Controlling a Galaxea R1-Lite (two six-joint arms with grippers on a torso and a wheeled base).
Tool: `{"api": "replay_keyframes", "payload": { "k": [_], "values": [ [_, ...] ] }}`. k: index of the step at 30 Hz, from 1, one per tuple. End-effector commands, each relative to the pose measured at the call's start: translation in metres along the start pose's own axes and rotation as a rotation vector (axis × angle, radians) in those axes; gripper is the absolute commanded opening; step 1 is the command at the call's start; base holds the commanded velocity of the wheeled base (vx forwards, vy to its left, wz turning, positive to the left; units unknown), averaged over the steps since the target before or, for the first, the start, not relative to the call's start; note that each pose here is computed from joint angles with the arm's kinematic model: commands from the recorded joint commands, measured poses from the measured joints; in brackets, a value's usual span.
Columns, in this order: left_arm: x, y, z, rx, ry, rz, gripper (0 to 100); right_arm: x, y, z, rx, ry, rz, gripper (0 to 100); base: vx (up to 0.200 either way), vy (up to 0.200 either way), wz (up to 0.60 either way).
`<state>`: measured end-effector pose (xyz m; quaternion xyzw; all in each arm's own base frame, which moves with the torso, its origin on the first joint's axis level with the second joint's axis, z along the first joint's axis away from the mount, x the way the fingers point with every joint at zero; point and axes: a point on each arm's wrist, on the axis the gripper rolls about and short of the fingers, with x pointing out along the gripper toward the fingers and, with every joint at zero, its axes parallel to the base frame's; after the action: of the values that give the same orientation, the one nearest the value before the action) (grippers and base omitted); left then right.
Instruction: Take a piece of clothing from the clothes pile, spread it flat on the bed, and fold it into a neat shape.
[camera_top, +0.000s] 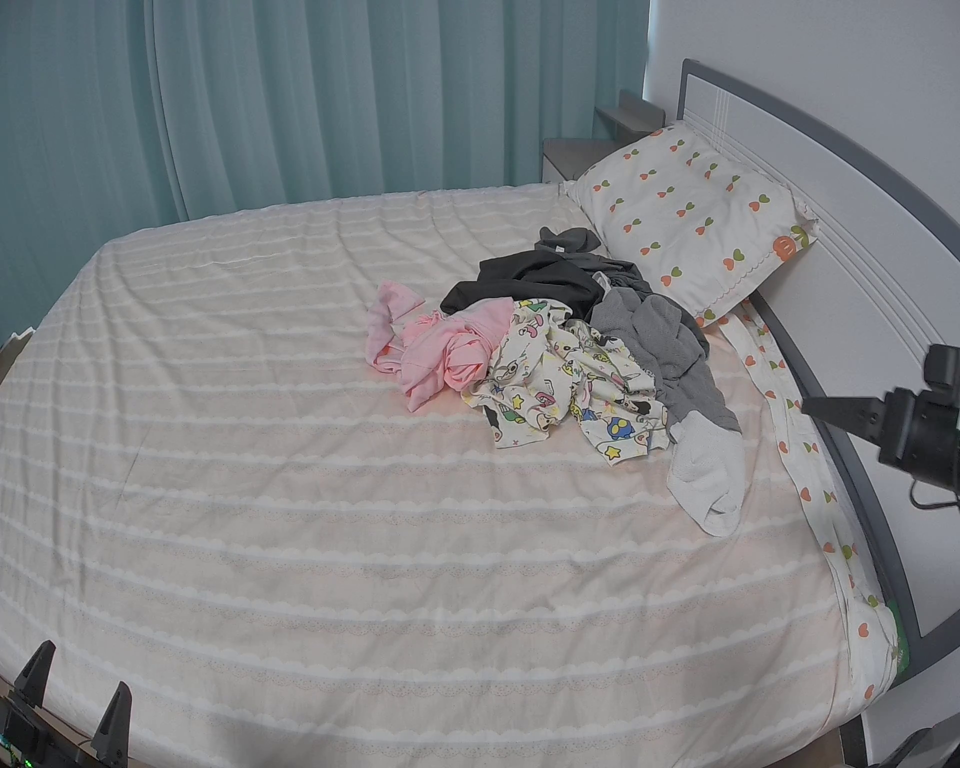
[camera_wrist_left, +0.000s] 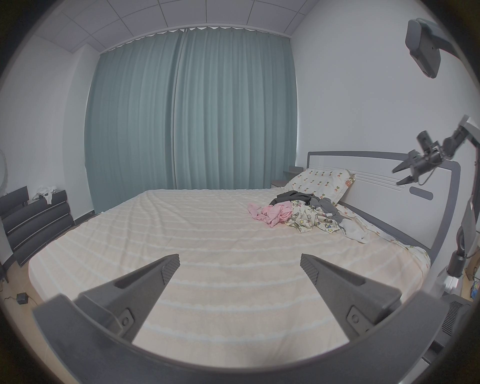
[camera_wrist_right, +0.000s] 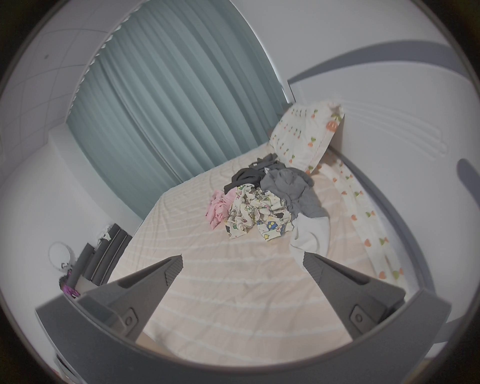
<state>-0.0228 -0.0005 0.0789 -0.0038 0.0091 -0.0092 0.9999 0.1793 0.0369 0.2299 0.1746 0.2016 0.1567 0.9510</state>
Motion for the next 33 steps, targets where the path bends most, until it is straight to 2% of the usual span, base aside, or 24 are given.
{"api": "replay_keyframes", "payload": {
  "k": [1, 5, 9, 12, 13, 19, 24, 30, 33],
  "values": [
    [0.000, 0.000, -0.003, 0.000, -0.001, 0.000, 100, 0.257, -0.013, -0.027, 0.274, 0.199, -0.111, 100, 0.000, 0.000, 0.00],
    [0.000, 0.000, -0.003, 0.000, -0.001, 0.000, 100, 0.291, -0.020, -0.031, 0.280, 0.186, -0.170, 100, 0.000, 0.000, 0.00],
    [0.000, 0.000, -0.003, 0.000, -0.001, 0.000, 100, 0.317, -0.026, -0.037, 0.281, 0.179, -0.182, 100, 0.000, 0.000, 0.00],
    [0.000, 0.000, -0.003, 0.000, -0.001, 0.000, 100, 0.327, -0.029, -0.040, 0.279, 0.175, -0.195, 100, 0.000, 0.000, 0.00],
    [0.000, 0.000, -0.003, 0.000, -0.001, 0.000, 100, 0.333, -0.032, -0.044, 0.275, 0.180, -0.227, 100, 0.000, 0.000, 0.00],
    [0.000, 0.000, -0.003, 0.000, -0.001, 0.000, 100, 0.346, -0.040, -0.042, 0.270, 0.175, -0.294, 100, 0.000, 0.000, 0.00],
    [0.000, 0.000, -0.003, 0.000, -0.001, 0.000, 100, 0.346, -0.040, -0.042, 0.259, 0.169, -0.309, 100, 0.000, 0.000, 0.00],
    [0.000, 0.000, -0.003, 0.000, -0.001, 0.000, 100, 0.351, -0.040, -0.047, 0.198, 0.180, -0.307, 100, 0.000, 0.000, 0.00],
    [0.000, 0.000, -0.003, 0.000, -0.001, 0.000, 100, 0.360, -0.038, -0.043, 0.184, 0.149, -0.306, 100, 0.000, 0.000, 0.00]
  ]
}}
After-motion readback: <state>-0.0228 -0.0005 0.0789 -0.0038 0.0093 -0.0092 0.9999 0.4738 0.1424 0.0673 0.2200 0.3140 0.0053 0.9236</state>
